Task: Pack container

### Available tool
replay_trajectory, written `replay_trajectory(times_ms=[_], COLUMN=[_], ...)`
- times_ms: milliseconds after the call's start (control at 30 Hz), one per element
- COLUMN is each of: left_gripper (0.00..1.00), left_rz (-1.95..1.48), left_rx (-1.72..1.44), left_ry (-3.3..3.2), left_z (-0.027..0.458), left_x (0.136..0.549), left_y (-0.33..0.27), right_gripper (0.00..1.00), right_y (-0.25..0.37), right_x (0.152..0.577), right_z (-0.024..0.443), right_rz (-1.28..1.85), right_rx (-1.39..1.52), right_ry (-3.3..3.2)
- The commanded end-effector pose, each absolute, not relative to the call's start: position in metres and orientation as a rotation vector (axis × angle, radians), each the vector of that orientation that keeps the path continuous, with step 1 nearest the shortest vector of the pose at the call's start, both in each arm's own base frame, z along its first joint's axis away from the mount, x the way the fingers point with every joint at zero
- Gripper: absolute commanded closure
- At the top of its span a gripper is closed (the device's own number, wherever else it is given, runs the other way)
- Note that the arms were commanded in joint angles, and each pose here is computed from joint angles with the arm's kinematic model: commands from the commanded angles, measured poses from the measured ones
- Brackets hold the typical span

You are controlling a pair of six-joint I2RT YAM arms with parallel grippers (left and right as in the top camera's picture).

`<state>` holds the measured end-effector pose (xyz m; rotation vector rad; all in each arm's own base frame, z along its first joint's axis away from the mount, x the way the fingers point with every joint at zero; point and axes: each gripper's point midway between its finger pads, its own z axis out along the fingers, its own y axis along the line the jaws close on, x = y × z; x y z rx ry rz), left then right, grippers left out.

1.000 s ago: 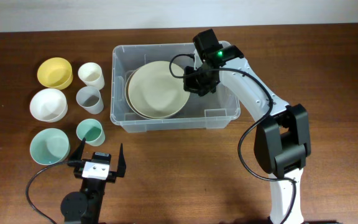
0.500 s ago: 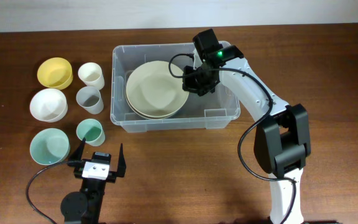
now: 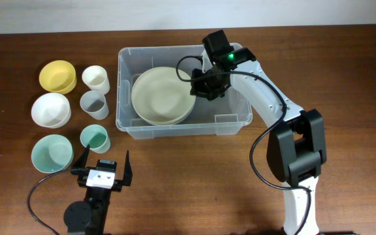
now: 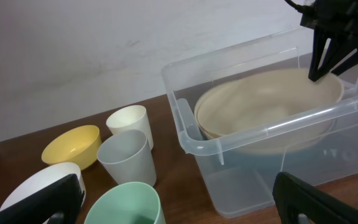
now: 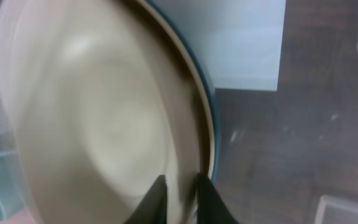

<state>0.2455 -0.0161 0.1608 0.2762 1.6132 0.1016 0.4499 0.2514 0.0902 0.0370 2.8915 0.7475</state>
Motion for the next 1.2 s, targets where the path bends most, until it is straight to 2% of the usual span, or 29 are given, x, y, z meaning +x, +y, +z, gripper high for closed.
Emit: replay_trajectory(times_ms=[0,100,300,533,667,833,1000,1167], left_gripper=[0.00,0.00,0.00,0.00,0.00,0.00,0.00,0.00], left_rz=[0.106,0.106,0.106,0.106,0.106,0.106,0.106,0.106], left_rx=[0.289,0.289,0.289,0.289,0.289,0.289,0.289,0.289], left_ry=[1.611,1.611,1.611,1.611,1.611,1.611,1.611,1.611], left_z=[0.160,0.160,0.160,0.160,0.160,0.160,0.160,0.160], left_x=[0.245,0.245,0.245,0.245,0.245,0.245,0.245,0.245], left_y=[-0.017,-0.016,-0.016,-0.016,-0.017,-0.016,-0.016,-0.016], right_gripper=[0.77,0.64,0.51,0.44,0.44,0.44,0.43,0.40], right_y=[0.259,0.259,0.258,0.255,0.248,0.229,0.186,0.120], right_x=[0.448,0.448,0.448,0.452,0.460,0.473,0.482,0.467], right_z=[0.092,0.092,0.092,0.096,0.113,0.152,0.224,0.302], right_rz=[0.780,0.780,0.779,0.780,0.785,0.740,0.631,0.421], right_rx=[0.018,0.019,0.019,0.023,0.032,0.035,0.081,0.217], right_ry=[2.888,2.889,2.889,2.876,2.838,2.761,2.664,2.561])
